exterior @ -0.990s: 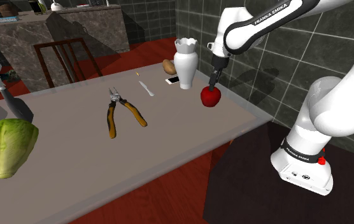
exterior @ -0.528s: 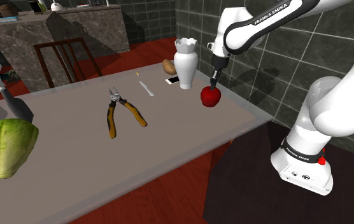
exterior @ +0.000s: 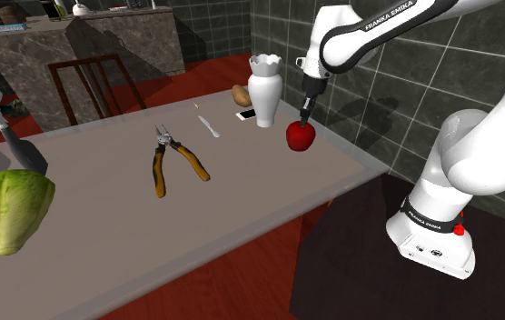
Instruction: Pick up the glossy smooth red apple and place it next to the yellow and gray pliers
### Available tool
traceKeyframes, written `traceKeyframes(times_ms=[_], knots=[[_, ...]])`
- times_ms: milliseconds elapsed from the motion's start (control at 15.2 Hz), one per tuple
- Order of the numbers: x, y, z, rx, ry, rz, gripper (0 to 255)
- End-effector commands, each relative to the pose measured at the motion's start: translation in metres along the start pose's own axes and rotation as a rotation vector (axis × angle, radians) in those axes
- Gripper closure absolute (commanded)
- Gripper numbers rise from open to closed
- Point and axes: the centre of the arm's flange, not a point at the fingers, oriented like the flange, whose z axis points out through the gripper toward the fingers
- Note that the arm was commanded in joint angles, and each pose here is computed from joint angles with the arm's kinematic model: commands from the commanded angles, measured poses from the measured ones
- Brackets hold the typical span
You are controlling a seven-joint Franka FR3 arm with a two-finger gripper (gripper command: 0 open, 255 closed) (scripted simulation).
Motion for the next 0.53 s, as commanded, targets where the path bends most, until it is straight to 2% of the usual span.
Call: traceKeyframes(times_ms=[0,462], knots=[[0.001,0.000,-0.011,0.000,0.000,0.000,255],[0.006,-0.001,-0.047,0.000,0.000,0.000,255]])
